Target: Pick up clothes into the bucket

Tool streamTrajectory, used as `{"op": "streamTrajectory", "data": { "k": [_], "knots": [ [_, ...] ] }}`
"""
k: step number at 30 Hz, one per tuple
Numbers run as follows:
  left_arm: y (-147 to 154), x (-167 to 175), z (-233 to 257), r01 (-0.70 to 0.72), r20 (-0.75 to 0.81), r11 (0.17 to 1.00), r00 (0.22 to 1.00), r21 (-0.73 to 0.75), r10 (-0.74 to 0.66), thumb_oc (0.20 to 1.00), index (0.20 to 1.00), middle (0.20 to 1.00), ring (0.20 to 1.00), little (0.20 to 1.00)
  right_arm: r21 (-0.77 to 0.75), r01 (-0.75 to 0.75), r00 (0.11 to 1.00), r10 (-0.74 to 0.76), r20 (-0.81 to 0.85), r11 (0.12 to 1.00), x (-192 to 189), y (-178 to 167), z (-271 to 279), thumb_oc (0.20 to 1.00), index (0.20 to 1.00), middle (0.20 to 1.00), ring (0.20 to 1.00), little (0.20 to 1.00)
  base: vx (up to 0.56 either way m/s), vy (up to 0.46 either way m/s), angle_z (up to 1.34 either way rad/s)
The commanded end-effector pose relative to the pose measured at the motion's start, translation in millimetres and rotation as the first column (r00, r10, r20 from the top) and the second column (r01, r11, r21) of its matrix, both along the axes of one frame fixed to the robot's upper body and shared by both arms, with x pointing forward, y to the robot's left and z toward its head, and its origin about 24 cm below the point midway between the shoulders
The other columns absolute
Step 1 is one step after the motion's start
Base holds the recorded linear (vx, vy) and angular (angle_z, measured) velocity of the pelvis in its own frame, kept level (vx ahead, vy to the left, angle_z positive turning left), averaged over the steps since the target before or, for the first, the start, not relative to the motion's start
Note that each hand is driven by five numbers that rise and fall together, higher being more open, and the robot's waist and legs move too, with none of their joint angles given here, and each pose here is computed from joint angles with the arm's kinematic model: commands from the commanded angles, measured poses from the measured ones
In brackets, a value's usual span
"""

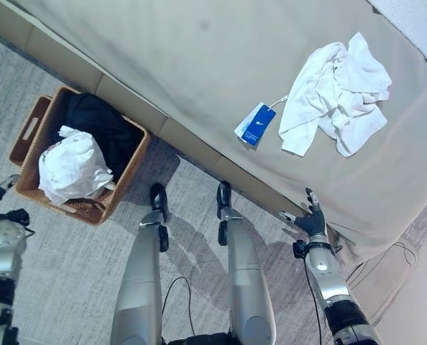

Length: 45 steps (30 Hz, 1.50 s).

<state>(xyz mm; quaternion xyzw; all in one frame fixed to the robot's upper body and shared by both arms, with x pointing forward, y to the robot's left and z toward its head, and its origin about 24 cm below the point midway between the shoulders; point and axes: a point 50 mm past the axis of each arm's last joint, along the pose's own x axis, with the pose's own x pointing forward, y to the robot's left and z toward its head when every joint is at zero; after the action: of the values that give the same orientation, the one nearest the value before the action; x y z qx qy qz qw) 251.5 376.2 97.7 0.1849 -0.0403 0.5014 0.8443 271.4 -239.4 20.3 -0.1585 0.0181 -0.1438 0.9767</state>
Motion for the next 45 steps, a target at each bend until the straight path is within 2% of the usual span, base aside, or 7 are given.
{"op": "streamTrajectory", "data": {
  "k": [1,10,16,20,29,35,45],
  "knots": [
    [-26,-5,1,0.017,0.252,0.998,0.968,-0.059,-0.002,1.0,1.0,1.0,1.0,1.0,-0.072,0.123,0.966,-0.103,0.237,0.99,-1,-25,45,1.0,1.0,1.0,1.0,1.0,-0.08,-0.005,0.11],
    [-87,25,-11,0.418,0.312,0.902,0.876,-0.108,-0.368,1.0,1.0,1.0,1.0,1.0,-0.144,0.225,0.835,-0.115,0.537,0.964,12,-34,119,1.0,1.0,1.0,1.0,1.0,-0.02,-0.029,0.15],
    [-164,29,-73,0.711,0.168,0.64,0.697,-0.293,-0.698,1.0,1.0,1.0,1.0,1.0,-0.153,0.368,0.726,-0.181,0.663,0.917,31,-48,168,1.0,1.0,1.0,1.0,1.0,0.0,-0.081,0.07],
    [-185,16,-111,0.737,-0.012,0.579,0.614,-0.35,-0.789,1.0,1.0,1.0,1.0,1.0,-0.19,0.474,0.701,-0.238,0.672,0.86,40,-69,185,1.0,1.0,1.0,1.0,1.0,-0.01,-0.089,0.04],
    [-191,-35,-178,0.629,-0.324,0.616,0.525,-0.475,-0.787,1.0,1.0,1.0,1.0,1.0,-0.311,0.676,0.683,-0.409,0.606,0.668,33,-136,204,1.0,1.0,1.0,1.0,1.0,-0.02,-0.119,0.14],
    [-200,-40,-178,0.646,-0.302,0.589,0.508,-0.485,-0.807,1.0,1.0,1.0,1.0,1.0,-0.37,0.741,0.658,-0.493,0.57,0.561,27,-166,224,1.0,1.0,1.0,1.0,1.0,-0.01,-0.058,0.1],
    [-213,-15,-147,0.719,-0.126,0.534,0.54,-0.444,-0.832,1.0,1.0,1.0,1.0,1.0,-0.493,0.671,0.74,-0.538,0.403,0.553,38,-181,247,1.0,1.0,1.0,1.0,1.0,-0.02,-0.037,0.0]
  ]
}}
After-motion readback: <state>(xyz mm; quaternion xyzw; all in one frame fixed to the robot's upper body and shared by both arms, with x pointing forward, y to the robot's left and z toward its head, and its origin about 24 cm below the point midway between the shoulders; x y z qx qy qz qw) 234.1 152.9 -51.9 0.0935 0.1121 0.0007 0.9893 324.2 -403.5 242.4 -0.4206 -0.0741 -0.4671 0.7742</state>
